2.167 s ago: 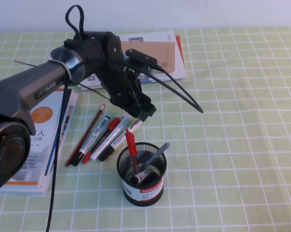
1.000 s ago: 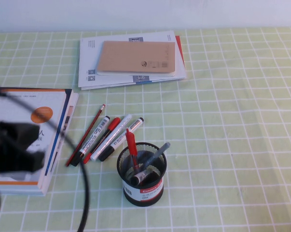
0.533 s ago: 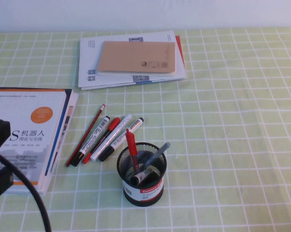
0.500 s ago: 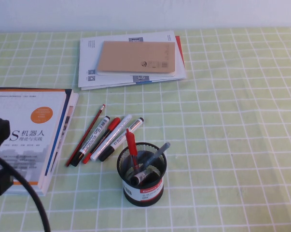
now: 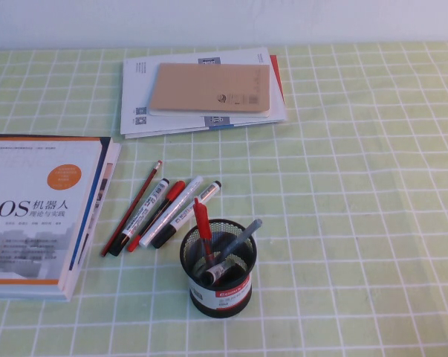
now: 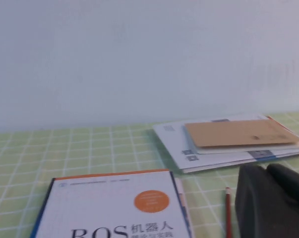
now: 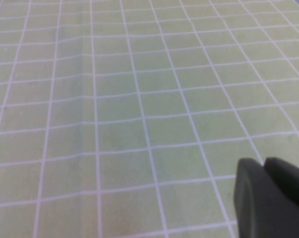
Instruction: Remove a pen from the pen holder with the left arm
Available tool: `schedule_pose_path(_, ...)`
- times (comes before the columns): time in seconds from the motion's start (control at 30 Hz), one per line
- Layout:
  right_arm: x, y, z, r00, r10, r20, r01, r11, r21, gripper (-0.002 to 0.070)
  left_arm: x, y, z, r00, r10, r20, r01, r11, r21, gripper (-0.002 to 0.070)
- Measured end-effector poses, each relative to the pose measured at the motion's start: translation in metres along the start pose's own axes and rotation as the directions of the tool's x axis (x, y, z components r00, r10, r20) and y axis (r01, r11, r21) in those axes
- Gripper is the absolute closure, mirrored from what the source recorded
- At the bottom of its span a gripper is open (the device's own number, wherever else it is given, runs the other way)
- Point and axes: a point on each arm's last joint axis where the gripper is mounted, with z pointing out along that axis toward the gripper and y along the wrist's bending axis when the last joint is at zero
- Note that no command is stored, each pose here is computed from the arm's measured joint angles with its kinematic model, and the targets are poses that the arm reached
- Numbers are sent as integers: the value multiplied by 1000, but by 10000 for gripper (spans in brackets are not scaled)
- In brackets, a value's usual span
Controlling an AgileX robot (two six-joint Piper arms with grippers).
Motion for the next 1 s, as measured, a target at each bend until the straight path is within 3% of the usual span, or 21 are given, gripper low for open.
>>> schedule_pose_path(0.27, 0, 0, 0, 1000, 0, 0, 0, 1000, 0, 689, 48, 0, -4, 997, -73, -40, 70, 996, -54, 677)
schedule_pose_path(0.73, 0, 0, 0, 1000, 0, 0, 0, 1000, 0, 689, 74, -4, -7, 955, -68, -287, 63, 998, -29, 677)
schedule_pose_path(1.0, 0, 0, 0, 1000, 0, 0, 0, 1000, 0, 689, 76, -4, -8, 948, -69, -310, 63, 998, -28, 678)
